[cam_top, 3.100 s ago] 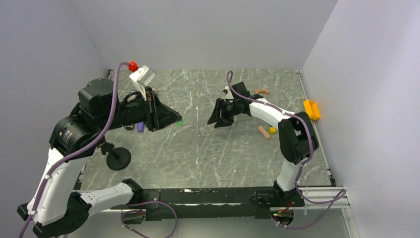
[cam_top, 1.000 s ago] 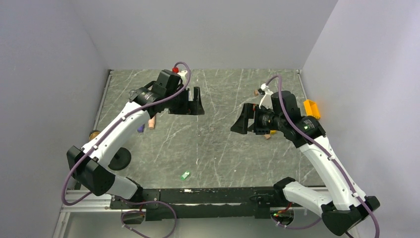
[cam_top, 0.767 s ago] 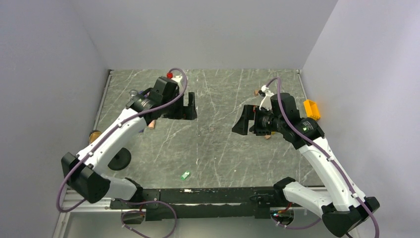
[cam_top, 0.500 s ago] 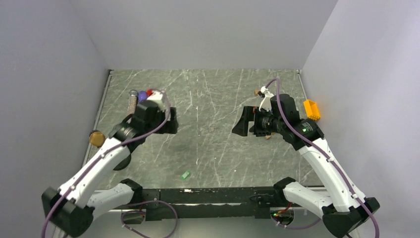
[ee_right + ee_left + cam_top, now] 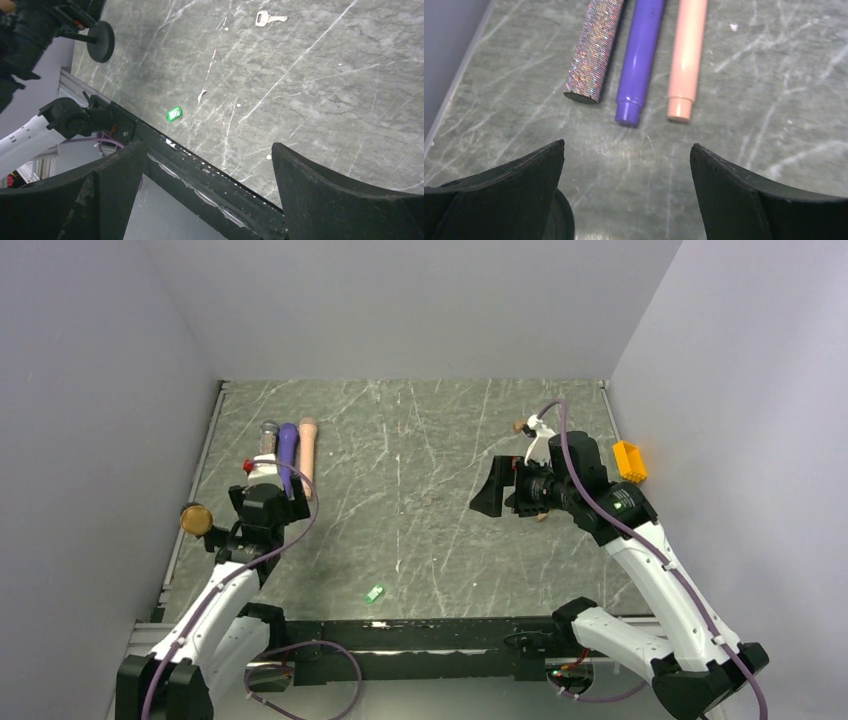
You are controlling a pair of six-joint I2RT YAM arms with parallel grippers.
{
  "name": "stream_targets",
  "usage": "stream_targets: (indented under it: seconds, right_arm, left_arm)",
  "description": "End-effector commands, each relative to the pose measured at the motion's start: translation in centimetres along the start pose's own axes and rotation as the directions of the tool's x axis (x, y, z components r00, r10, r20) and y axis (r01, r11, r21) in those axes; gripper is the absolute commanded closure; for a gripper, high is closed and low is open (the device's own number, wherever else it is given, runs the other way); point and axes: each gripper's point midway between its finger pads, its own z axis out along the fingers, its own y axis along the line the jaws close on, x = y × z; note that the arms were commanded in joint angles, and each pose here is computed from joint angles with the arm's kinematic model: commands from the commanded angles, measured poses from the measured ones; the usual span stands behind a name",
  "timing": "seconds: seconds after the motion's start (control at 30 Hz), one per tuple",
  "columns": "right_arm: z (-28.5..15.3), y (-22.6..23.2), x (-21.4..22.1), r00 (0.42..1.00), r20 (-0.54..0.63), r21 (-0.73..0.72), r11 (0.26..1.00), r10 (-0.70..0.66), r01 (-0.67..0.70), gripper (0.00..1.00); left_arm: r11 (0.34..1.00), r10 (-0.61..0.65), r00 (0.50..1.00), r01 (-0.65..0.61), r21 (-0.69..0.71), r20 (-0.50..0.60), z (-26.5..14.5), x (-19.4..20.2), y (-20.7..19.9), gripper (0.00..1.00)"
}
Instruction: Remove the keys from the keyring
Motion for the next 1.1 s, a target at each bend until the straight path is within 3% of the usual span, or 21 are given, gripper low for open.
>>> stream_targets:
  seconds: [0.0, 0.2, 0.5, 0.67, 1.07]
  right_arm:
    - [-1.2, 0.1, 0.2, 0.999, 0.03, -0.001, 1.0, -0.026, 0.026, 0.0]
    - [-2.3, 0.4, 1.0, 0.999, 0.05, -0.022, 1.0, 0.007, -0.006, 0.0]
    - [-3.3, 0.4, 1.1, 0.993, 0.109, -0.024, 0.999, 0.051, -0.049, 0.0]
    - [-3.9, 0.6, 1.1, 0.989, 0.139, -0.036, 0.998, 0.059, -0.054, 0.0]
    - [-3.3, -0.1, 1.1, 0.981, 0.146, -0.01, 0.992, 0.125, -0.125, 0.0]
  left_arm:
    - [0.996, 0.018, 0.971, 0.003, -0.086, 0.239, 1.5, -3.5, 1.7, 0.0]
    - [0.987, 0.128, 0.948, -0.093, -0.132, 0.292, 3.8, -3.4, 2.6, 0.01]
    - [0.993, 0.115, 0.923, -0.121, -0.006, 0.368, 6.5, -4.9, 0.6, 0.01]
    - [0.991, 0.104, 0.902, -0.128, 0.029, 0.42, 6.7, -3.7, 0.5, 0.01]
    - [0.991, 0.109, 0.912, -0.132, 0.032, 0.394, 7.2, -3.6, 0.4, 0.01]
